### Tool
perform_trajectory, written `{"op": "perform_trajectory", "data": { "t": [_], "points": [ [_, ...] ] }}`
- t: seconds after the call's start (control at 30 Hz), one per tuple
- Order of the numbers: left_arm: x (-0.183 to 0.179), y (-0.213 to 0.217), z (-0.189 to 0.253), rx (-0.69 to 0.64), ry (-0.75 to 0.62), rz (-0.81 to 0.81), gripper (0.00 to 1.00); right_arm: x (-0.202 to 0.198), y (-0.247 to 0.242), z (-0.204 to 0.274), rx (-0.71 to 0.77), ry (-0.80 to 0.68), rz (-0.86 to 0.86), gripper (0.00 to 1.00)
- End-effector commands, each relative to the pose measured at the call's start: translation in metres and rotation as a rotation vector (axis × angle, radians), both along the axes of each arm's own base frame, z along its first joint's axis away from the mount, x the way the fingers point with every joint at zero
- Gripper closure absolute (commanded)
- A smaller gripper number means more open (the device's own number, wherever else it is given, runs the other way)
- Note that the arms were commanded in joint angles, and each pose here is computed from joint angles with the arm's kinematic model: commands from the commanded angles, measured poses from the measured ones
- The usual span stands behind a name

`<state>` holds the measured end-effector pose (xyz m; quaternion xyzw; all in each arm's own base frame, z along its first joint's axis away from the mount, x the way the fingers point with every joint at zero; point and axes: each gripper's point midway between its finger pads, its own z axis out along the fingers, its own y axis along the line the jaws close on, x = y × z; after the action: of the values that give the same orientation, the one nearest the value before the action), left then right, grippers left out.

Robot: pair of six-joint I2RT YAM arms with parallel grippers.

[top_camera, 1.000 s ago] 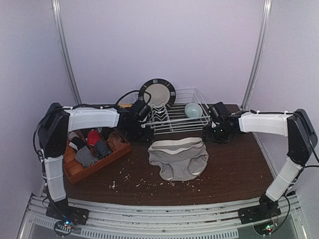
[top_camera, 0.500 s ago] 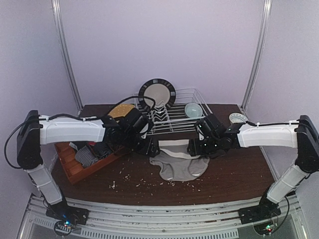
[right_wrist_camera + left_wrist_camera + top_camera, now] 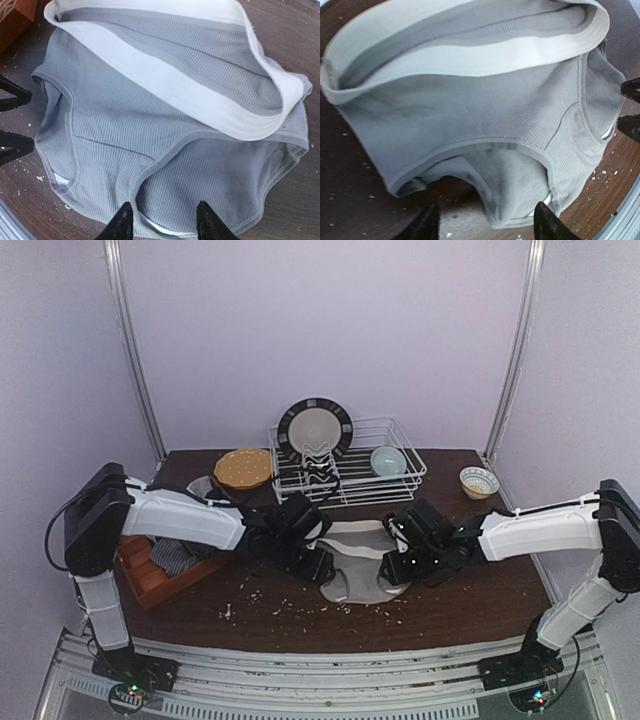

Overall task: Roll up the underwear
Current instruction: Move the underwear to the center of the board.

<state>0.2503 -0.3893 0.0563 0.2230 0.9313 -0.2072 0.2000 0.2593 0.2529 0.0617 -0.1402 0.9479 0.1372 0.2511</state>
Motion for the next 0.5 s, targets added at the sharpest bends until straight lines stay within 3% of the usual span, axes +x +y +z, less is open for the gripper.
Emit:
{"op": "perform_trajectory", "data": {
  "t": [0.0,0.27,0.47],
  "points": [
    [0.003,-0.028,-0.009,-0.033,-0.036,-0.03,0.46,-0.005,-0.003,-0.024,-0.096,-0.013,-0.004,0.61],
    [-0.028,-0.022,-0.048,0.074,-0.006,-0.042,0.96,-0.05,-0.022,-0.06,-0.247,0.052,-0.006,0.76],
    [-0.09,-0.002,-0.051,0.178,-0.019,-0.098,1.0,-0.1,-0.031,-0.055,-0.23,0.063,0.003,0.78]
  ]
}}
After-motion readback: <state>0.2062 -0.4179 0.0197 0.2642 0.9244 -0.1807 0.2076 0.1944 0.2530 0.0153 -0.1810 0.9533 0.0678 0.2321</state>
